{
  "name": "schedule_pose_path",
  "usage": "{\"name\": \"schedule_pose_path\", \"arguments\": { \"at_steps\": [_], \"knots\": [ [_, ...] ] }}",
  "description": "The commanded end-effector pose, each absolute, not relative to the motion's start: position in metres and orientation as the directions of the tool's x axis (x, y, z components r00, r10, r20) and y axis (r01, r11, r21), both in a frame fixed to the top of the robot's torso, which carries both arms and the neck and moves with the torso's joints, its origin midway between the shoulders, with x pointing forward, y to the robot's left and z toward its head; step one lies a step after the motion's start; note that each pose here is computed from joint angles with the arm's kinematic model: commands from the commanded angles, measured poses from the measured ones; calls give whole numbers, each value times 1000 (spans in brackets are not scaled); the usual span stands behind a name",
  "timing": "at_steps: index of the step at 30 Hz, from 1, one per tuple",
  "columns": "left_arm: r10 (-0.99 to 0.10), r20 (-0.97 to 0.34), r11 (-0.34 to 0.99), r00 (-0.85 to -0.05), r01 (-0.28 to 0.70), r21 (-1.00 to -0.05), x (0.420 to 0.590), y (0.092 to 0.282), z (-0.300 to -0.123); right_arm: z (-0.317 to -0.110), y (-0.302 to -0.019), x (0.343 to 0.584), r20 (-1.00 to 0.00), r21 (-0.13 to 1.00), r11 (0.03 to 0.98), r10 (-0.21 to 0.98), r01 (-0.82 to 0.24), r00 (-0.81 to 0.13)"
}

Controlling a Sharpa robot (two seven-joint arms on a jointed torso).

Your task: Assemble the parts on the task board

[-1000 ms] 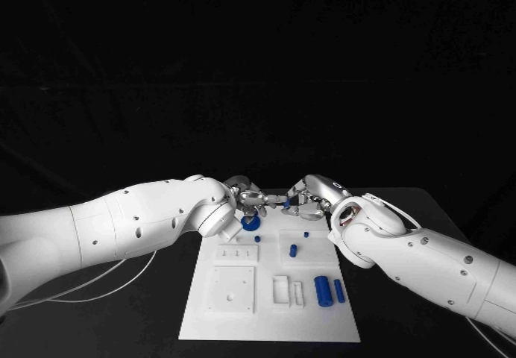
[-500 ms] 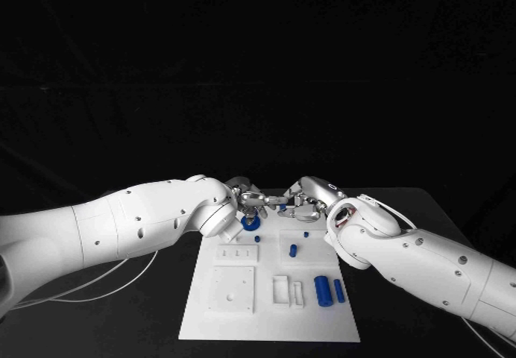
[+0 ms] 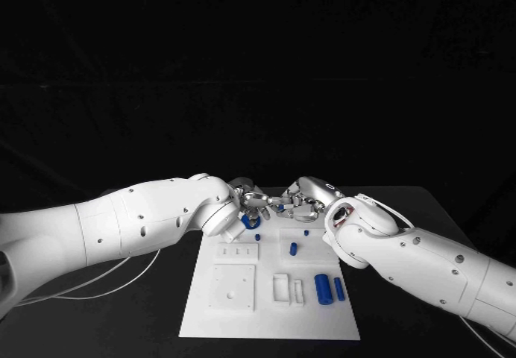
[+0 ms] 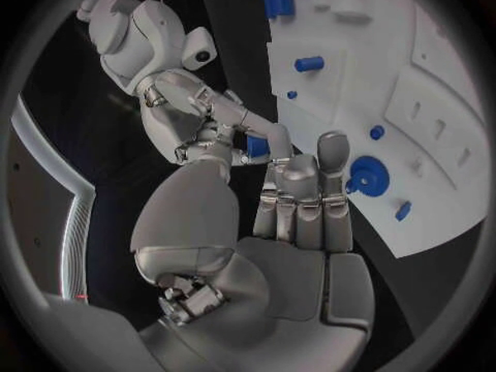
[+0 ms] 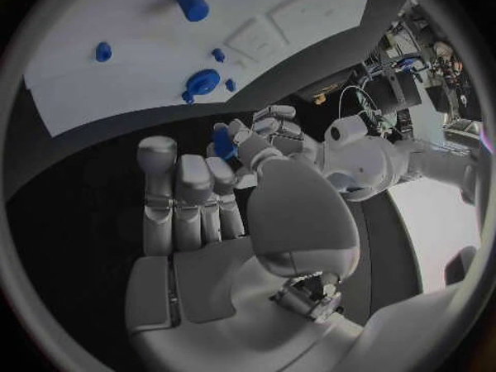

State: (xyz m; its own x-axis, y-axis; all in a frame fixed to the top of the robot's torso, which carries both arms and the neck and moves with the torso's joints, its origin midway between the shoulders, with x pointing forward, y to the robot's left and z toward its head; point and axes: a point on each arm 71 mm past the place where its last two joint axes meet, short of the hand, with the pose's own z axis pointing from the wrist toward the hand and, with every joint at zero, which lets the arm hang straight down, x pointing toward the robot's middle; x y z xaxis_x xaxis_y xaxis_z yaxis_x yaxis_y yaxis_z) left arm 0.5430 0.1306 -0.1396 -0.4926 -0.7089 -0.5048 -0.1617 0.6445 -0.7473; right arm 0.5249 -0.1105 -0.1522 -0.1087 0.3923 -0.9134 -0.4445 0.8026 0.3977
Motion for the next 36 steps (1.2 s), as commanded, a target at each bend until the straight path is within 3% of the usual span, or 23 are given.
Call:
{"name": "schedule_pose_path", "arguments": {
  "at_steps": [1, 36],
  "knots": [
    [-700, -477, 645, -532, -184, -741, 541, 127, -141, -153, -107, 524, -920, 385, 804, 376, -453, -115],
    [-686, -538, 679, -490, -167, -715, 546, 133, -140, -153, -103, 519, -922, 383, 796, 361, -469, -141]
  ]
}}
